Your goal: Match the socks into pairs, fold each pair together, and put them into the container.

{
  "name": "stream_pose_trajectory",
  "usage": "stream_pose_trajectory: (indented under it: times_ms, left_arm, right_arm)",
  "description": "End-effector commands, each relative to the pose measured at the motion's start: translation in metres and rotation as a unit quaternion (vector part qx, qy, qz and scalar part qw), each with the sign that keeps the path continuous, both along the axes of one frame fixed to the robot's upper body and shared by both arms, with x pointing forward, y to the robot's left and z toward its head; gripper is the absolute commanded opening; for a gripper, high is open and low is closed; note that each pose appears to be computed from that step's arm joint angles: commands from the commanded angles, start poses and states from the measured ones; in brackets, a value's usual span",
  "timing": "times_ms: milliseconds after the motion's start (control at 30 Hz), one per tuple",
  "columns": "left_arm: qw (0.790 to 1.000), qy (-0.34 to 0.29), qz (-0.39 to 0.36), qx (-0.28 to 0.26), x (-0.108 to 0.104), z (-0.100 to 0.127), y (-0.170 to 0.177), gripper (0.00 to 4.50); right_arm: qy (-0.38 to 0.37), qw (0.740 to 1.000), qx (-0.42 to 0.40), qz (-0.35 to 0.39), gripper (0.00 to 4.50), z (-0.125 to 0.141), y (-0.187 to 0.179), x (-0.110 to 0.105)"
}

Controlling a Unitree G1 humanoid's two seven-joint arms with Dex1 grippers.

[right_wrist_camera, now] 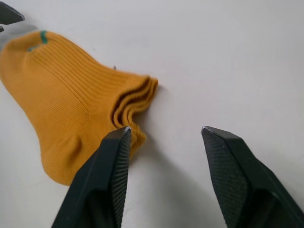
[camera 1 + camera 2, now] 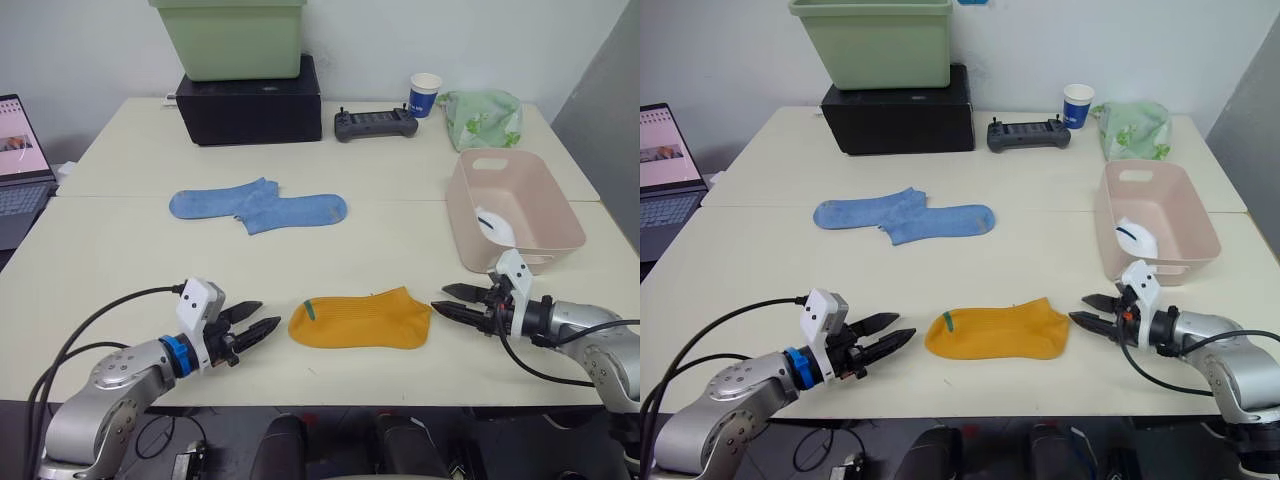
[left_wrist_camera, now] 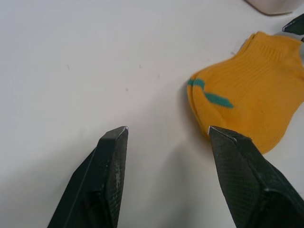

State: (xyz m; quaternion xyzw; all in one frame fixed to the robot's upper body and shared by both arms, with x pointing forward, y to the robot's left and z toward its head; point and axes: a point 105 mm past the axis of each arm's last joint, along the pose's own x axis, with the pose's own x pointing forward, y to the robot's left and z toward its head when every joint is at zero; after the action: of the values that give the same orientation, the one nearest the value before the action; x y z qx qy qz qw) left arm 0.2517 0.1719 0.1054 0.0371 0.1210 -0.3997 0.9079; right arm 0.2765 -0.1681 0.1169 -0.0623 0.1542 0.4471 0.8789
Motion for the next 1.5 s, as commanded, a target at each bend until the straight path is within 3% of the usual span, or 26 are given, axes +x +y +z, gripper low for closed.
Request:
stream_pose_trajectory:
  times_ms: [33, 133, 233, 333, 467, 567, 733, 800, 900, 1167, 1367, 1500]
  left_arm:
    - [0.994, -0.07, -0.081, 0.008, 0.004, 0.017, -0.034, 2.01]
    - [0.987, -0.093, -0.129, 0.028, 0.011, 0.009, -0.059, 0.97]
    - [0.986, -0.076, -0.142, 0.055, 0.016, -0.01, -0.068, 0.0]
    - [0.986, -0.05, -0.138, 0.081, 0.018, -0.032, -0.062, 0.0]
    - [0.99, -0.037, -0.116, 0.077, 0.02, -0.04, -0.051, 0.0]
    - [0.991, -0.043, -0.117, 0.054, 0.017, -0.032, -0.049, 0.0]
    - [0.987, -0.071, -0.142, 0.032, 0.016, -0.01, -0.055, 0.0]
    - [0.986, -0.071, -0.149, 0.032, 0.014, -0.008, -0.056, 0.0]
    - [0.984, -0.08, -0.155, 0.031, 0.012, -0.004, -0.058, 0.0]
    - [0.984, -0.088, -0.153, 0.029, 0.008, 0.007, -0.058, 0.0]
    - [0.985, -0.092, -0.147, 0.029, 0.009, 0.008, -0.057, 0.0]
    - [0.984, -0.094, -0.149, 0.028, 0.005, 0.009, -0.057, 0.0]
  right_arm:
    - [-0.067, 0.995, 0.002, 0.078, 2.13, 0.017, 0.04, -0.007]
    - [-0.097, 0.989, -0.027, 0.109, 1.22, 0.003, 0.064, -0.004]
    - [-0.101, 0.986, -0.058, 0.121, 0.1, -0.017, 0.072, -0.004]
    - [-0.094, 0.987, -0.074, 0.103, 0.04, -0.03, 0.064, -0.001]
    - [-0.083, 0.987, -0.105, 0.085, 0.04, -0.043, 0.035, -0.006]
    - [-0.075, 0.99, -0.098, 0.073, 0.04, -0.04, 0.02, -0.012]
    - [-0.014, 0.999, 0.04, 0.009, 0.04, -0.002, 0.013, -0.016]
    - [0.012, 0.998, 0.054, -0.012, 0.04, 0.002, 0.011, -0.017]
    - [0.052, 0.995, 0.04, -0.069, 0.64, -0.005, 0.003, -0.011]
    - [0.131, 0.989, 0.026, -0.07, 3.51, -0.039, 0.021, -0.012]
    - [0.161, 0.985, 0.024, -0.051, 3.51, -0.045, 0.032, -0.016]
    - [0.176, 0.983, 0.036, -0.042, 2.56, -0.043, 0.034, -0.019]
